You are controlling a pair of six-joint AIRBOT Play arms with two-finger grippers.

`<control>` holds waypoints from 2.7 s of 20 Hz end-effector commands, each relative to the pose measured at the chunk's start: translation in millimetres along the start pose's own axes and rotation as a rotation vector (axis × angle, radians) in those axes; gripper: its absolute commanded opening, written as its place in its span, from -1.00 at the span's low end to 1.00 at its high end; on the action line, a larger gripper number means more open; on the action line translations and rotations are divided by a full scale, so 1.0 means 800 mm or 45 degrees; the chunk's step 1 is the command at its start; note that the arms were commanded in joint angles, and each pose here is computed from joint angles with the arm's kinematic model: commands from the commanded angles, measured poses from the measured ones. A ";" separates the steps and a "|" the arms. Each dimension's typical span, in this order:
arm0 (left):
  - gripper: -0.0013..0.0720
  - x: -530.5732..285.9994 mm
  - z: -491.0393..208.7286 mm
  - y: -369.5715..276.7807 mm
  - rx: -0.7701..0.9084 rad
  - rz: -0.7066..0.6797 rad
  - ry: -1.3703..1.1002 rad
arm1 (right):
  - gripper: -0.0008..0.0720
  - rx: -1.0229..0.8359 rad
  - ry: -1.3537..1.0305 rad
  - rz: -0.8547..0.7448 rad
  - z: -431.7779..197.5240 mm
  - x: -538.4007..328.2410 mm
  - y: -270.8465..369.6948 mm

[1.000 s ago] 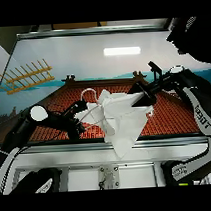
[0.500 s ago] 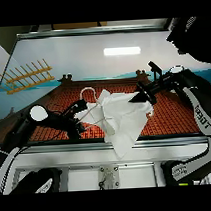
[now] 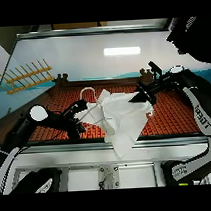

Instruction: Fold the clothes and pants, and hang the long-sleeved shirts on hangers.

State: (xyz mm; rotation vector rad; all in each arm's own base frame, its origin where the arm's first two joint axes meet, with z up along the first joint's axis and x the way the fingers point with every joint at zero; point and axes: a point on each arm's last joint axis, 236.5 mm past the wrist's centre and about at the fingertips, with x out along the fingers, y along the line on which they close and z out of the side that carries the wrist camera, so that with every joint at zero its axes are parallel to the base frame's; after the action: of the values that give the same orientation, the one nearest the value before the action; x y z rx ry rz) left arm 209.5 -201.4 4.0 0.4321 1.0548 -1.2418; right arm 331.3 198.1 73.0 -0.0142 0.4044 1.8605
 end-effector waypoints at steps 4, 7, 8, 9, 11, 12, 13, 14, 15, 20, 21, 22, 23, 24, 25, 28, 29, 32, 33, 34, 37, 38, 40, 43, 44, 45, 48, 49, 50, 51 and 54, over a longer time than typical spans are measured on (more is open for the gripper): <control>0.29 0.000 0.000 0.001 -0.049 0.002 0.000 | -0.93 0.002 0.000 -0.003 0.000 0.000 -0.001; 0.29 0.000 0.000 0.000 -0.112 0.002 0.000 | -0.93 0.003 0.000 -0.004 0.000 0.000 -0.001; 0.29 0.000 0.000 0.000 -0.142 0.001 0.000 | -0.94 0.016 -0.004 -0.005 0.001 0.000 -0.001; 0.29 0.000 0.000 0.000 -0.180 0.000 0.002 | -0.94 0.022 -0.019 -0.010 0.004 0.000 -0.002; 0.29 0.000 0.000 -0.001 -0.254 -0.001 0.003 | -0.94 0.017 -0.062 -0.030 0.014 -0.001 -0.007; 0.29 0.000 -0.001 -0.001 -0.280 -0.005 0.005 | -0.94 0.014 -0.074 -0.051 0.017 -0.001 -0.012; 0.29 0.000 -0.002 -0.003 -0.299 -0.010 0.010 | -0.94 0.026 -0.077 -0.072 0.018 -0.001 -0.017; 0.29 -0.001 -0.002 -0.004 -0.311 -0.014 0.013 | -0.94 0.063 -0.072 -0.104 0.016 -0.002 -0.024; 0.29 -0.002 -0.002 -0.004 -0.307 -0.007 0.012 | -0.94 0.103 -0.070 -0.128 0.015 -0.002 -0.030; 0.29 -0.031 0.000 0.008 -0.307 0.112 -0.051 | -0.94 0.105 -0.109 -0.154 0.024 -0.003 -0.037; 0.29 -0.036 -0.001 0.010 -0.321 0.122 -0.060 | -0.94 0.098 -0.133 -0.158 0.030 -0.004 -0.037; 0.29 -0.039 -0.001 0.012 -0.339 0.131 -0.072 | -0.94 0.089 -0.172 -0.160 0.039 -0.005 -0.038; 0.29 -0.040 0.000 0.013 -0.349 0.128 -0.082 | -0.94 0.080 -0.208 -0.164 0.048 -0.006 -0.039; 0.29 -0.040 0.000 0.013 -0.351 0.128 -0.084 | -0.94 0.071 -0.247 -0.169 0.057 -0.008 -0.040; 0.29 -0.040 0.001 0.014 -0.354 0.131 -0.088 | -0.94 0.066 -0.271 -0.173 0.062 -0.009 -0.041; 0.29 -0.044 -0.002 0.022 -0.418 0.154 -0.097 | -0.94 0.062 -0.296 -0.182 0.068 -0.011 -0.043; 0.29 -0.047 -0.003 0.029 -0.460 0.169 -0.110 | -0.94 0.073 -0.297 -0.181 0.068 -0.011 -0.043; 0.29 -0.062 -0.010 0.054 -0.596 0.222 -0.167 | -0.94 0.081 -0.296 -0.185 0.067 -0.011 -0.044; 0.29 -0.066 -0.012 0.060 -0.614 0.236 -0.179 | -0.94 0.081 -0.296 -0.184 0.067 -0.011 -0.044; 0.29 -0.068 -0.013 0.063 -0.625 0.242 -0.187 | -0.94 0.082 -0.296 -0.183 0.067 -0.011 -0.044; 0.29 -0.069 -0.008 0.066 -0.626 0.253 -0.212 | -0.94 0.118 -0.284 -0.179 0.064 -0.010 -0.044; 0.29 -0.072 -0.004 0.071 -0.632 0.266 -0.237 | -0.94 0.122 -0.249 -0.181 0.058 -0.009 -0.043; 0.29 -0.090 0.005 0.080 -0.628 0.301 -0.273 | -0.94 0.151 -0.160 -0.216 0.043 -0.008 -0.046; 0.29 -0.130 0.021 0.100 -0.650 0.386 -0.348 | -0.94 0.121 -0.122 -0.248 0.049 -0.010 -0.043; 0.29 -0.142 0.022 0.107 -0.673 0.415 -0.366 | -0.94 0.107 -0.121 -0.253 0.054 -0.010 -0.040; 0.29 -0.152 0.021 0.114 -0.700 0.438 -0.387 | -0.94 0.094 -0.117 -0.257 0.058 -0.011 -0.038; 0.29 -0.171 0.009 0.129 -0.847 0.480 -0.440 | -0.94 0.050 -0.113 -0.299 0.076 -0.024 -0.027; 0.29 -0.174 0.003 0.129 -0.918 0.489 -0.465 | -0.94 0.051 -0.114 -0.318 0.084 -0.030 -0.023; 0.24 -0.174 0.000 0.127 -0.974 0.497 -0.490 | -0.94 0.051 -0.112 -0.337 0.092 -0.036 -0.017; 0.23 -0.172 -0.002 0.124 -1.012 0.504 -0.517 | -0.94 0.035 -0.110 -0.355 0.102 -0.040 -0.010; 0.23 -0.157 0.012 0.104 -1.105 0.507 -0.647 | -0.94 -0.025 -0.096 -0.436 0.133 -0.049 0.007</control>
State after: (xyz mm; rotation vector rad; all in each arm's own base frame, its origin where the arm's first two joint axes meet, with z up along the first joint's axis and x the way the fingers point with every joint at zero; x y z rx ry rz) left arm 297.0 -104.5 89.2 -0.2023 0.9503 -0.4858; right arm 363.9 194.5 158.4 0.0077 0.3348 1.5688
